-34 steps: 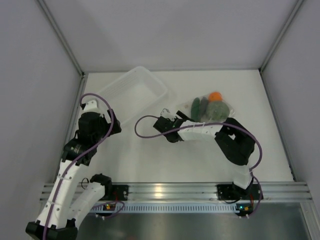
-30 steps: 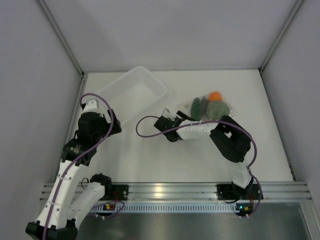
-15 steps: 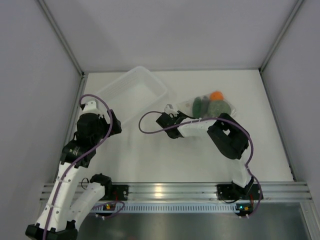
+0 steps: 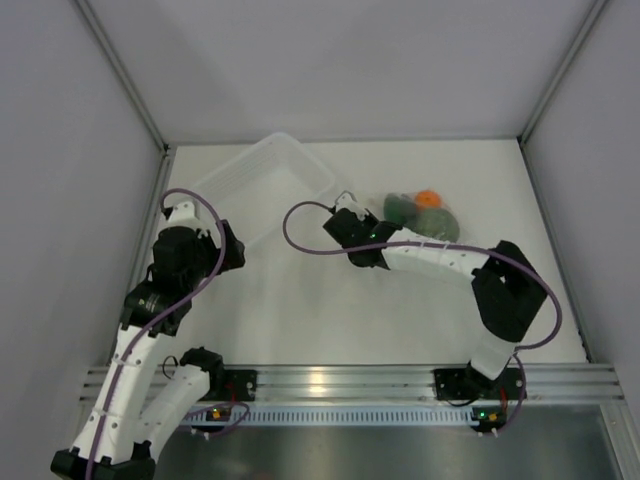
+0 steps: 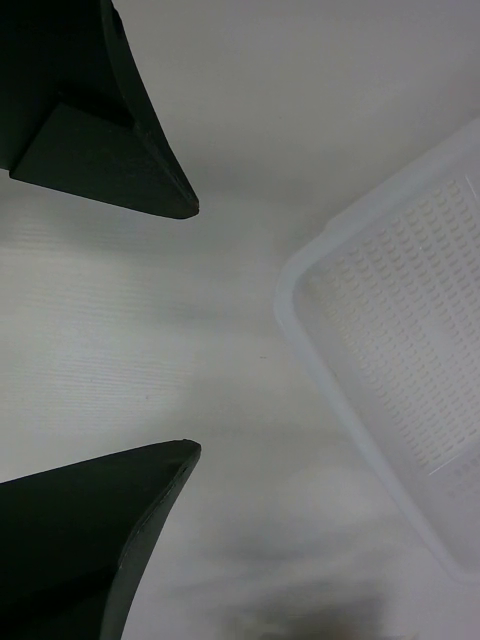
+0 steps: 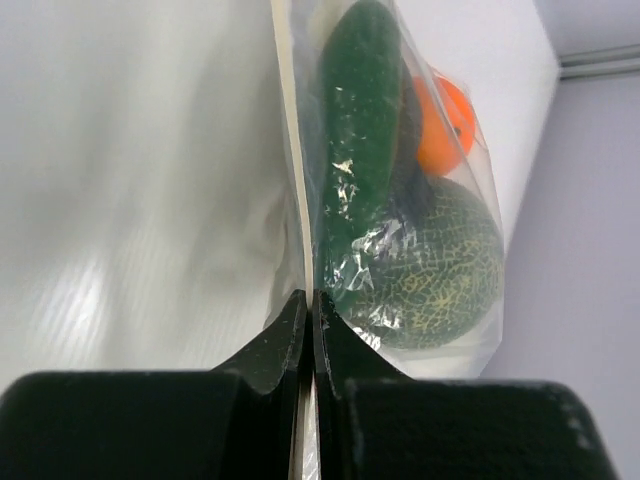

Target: Open the zip-top bag and remove the fake food

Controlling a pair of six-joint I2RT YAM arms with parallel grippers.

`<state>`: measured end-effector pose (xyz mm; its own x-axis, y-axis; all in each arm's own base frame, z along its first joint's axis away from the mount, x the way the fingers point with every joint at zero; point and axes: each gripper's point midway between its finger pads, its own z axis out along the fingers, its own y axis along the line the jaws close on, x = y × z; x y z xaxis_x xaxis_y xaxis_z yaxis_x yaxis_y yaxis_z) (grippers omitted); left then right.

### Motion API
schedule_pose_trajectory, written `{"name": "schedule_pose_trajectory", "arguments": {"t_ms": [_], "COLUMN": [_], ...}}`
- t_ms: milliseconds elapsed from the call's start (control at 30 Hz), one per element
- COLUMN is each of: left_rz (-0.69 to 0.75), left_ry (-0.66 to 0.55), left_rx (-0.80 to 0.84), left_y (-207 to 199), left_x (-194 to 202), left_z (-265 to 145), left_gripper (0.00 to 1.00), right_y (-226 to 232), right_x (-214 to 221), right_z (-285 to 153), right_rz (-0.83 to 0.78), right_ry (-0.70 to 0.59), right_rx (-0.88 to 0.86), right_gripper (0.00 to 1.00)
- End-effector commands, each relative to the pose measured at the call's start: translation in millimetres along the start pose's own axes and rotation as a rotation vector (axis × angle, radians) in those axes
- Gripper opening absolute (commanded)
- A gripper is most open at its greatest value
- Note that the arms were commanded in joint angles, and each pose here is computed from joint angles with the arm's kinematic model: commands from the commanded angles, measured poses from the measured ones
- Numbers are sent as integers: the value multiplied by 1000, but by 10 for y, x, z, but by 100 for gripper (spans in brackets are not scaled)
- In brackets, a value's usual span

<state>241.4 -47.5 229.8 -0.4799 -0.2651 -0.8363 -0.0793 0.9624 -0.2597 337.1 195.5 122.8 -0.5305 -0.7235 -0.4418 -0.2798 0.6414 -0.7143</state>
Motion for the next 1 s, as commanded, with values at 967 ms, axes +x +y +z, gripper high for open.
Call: {"name": "schedule_pose_trajectory", "arguments": {"t_ms": [967], "left_rz": [692], "left_ry": [-88], "left_rx": [1394], "left_y": [-2958], "left_x": [-388], "left_z": [-971], "left_gripper": [99], "right_y": [-631], "right_x": [-344], "right_z": [-2478], "right_rz": [133], "right_ry": [-622], "right_rx": [-884], "right_gripper": [0]}}
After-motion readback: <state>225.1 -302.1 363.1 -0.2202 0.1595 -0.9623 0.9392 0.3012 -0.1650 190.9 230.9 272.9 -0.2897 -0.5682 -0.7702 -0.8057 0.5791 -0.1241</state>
